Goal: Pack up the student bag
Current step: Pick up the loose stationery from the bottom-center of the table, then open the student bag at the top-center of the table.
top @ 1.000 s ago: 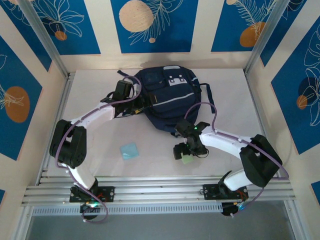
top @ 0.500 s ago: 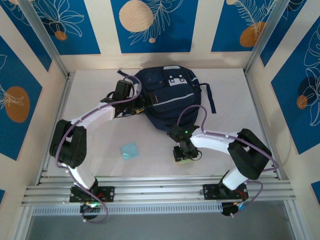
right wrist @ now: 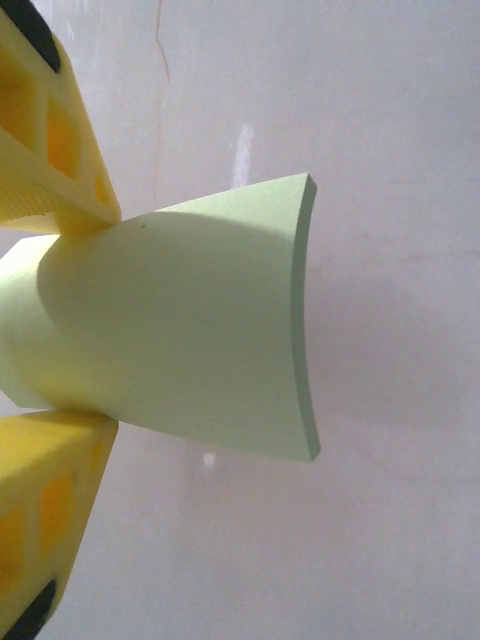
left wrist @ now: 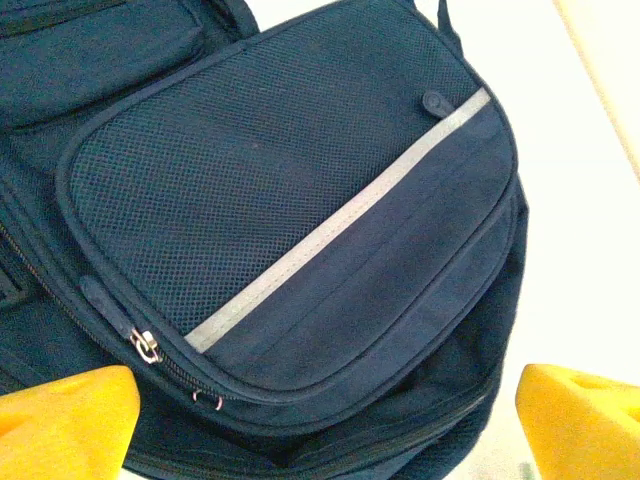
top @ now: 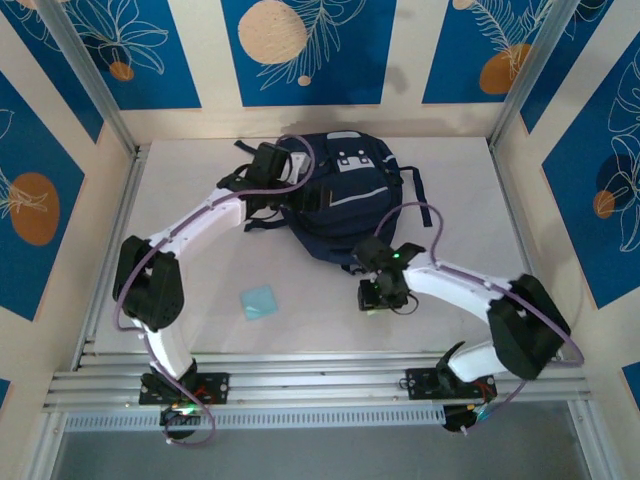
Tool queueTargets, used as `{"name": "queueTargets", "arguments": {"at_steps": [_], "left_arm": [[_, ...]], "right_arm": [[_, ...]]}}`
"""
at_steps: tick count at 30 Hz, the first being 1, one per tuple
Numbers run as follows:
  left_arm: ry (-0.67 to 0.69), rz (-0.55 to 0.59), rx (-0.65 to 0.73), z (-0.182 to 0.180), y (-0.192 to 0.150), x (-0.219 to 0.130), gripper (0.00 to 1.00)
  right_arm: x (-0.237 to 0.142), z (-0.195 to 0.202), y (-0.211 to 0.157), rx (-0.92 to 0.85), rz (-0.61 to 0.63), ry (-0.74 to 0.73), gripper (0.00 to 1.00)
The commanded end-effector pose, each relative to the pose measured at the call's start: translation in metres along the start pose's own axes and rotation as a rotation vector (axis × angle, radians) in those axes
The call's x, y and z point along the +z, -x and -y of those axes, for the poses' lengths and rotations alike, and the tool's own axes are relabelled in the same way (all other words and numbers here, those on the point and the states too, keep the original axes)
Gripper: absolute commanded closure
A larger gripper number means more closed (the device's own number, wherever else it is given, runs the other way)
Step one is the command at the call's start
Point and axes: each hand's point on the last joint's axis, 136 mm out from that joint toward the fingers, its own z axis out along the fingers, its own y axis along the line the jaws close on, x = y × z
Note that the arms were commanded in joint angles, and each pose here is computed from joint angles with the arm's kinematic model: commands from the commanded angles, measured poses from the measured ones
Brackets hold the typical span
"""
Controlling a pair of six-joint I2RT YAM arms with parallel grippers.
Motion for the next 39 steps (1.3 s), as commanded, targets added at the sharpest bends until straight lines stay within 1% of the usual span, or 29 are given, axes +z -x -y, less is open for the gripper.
{"name": "queueTargets", "arguments": {"at_steps": [1,3,4,5,7,14,17,20,23,25,26,27,28,32,37,39], "left_arm": [[0.086,-0.113,0.226,-0.005,-0.019,0.015,0.06],[0.111,-0.150,0.322,0.000,-0.023,0.024,0.09],[0.114,-0.169,0.362,0.003,-0.025,0.029,0.12],[0.114,-0.183,0.388,0.005,-0.027,0.033,0.14],[0.117,-0.203,0.435,0.009,-0.029,0.046,0.16],[0.085,-0.234,0.539,0.025,-0.026,0.078,0.17],[0.110,-0.253,0.566,0.018,-0.027,0.090,0.19],[0.168,-0.273,0.587,0.006,-0.027,0.098,0.29],[0.200,-0.269,0.593,0.001,-0.023,0.100,0.51],[0.203,-0.257,0.596,0.002,-0.020,0.099,0.71],[0.202,-0.253,0.595,0.002,-0.019,0.099,0.80],[0.203,-0.247,0.591,0.003,-0.017,0.098,0.97],[0.205,-0.243,0.582,0.004,-0.015,0.096,1.00],[0.130,-0.234,0.523,0.022,-0.010,0.081,1.00],[-0.102,-0.182,0.280,0.062,0.010,0.045,1.00],[-0.153,-0.167,0.199,0.071,0.018,0.037,1.00]], "right_arm": [[-0.033,0.006,0.012,0.108,0.023,0.118,0.53],[-0.048,0.016,0.026,0.183,0.061,0.182,0.54],[-0.057,0.022,0.034,0.218,0.086,0.216,0.53],[-0.062,0.027,0.041,0.244,0.105,0.237,0.54],[-0.075,0.040,0.057,0.298,0.155,0.274,0.53],[-0.100,0.074,0.090,0.434,0.267,0.345,0.56],[-0.106,0.081,0.097,0.471,0.295,0.377,0.57],[-0.109,0.086,0.099,0.491,0.313,0.395,0.58],[-0.112,0.086,0.099,0.493,0.322,0.412,0.58],[-0.112,0.087,0.099,0.494,0.323,0.415,0.59],[-0.112,0.087,0.099,0.495,0.323,0.416,0.58],[-0.113,0.087,0.099,0.495,0.325,0.421,0.59],[-0.113,0.086,0.100,0.495,0.325,0.430,0.59],[-0.120,0.082,0.105,0.497,0.339,0.458,0.60],[-0.129,0.067,0.120,0.504,0.360,0.540,0.59],[-0.131,0.058,0.128,0.501,0.364,0.575,0.59]]}}
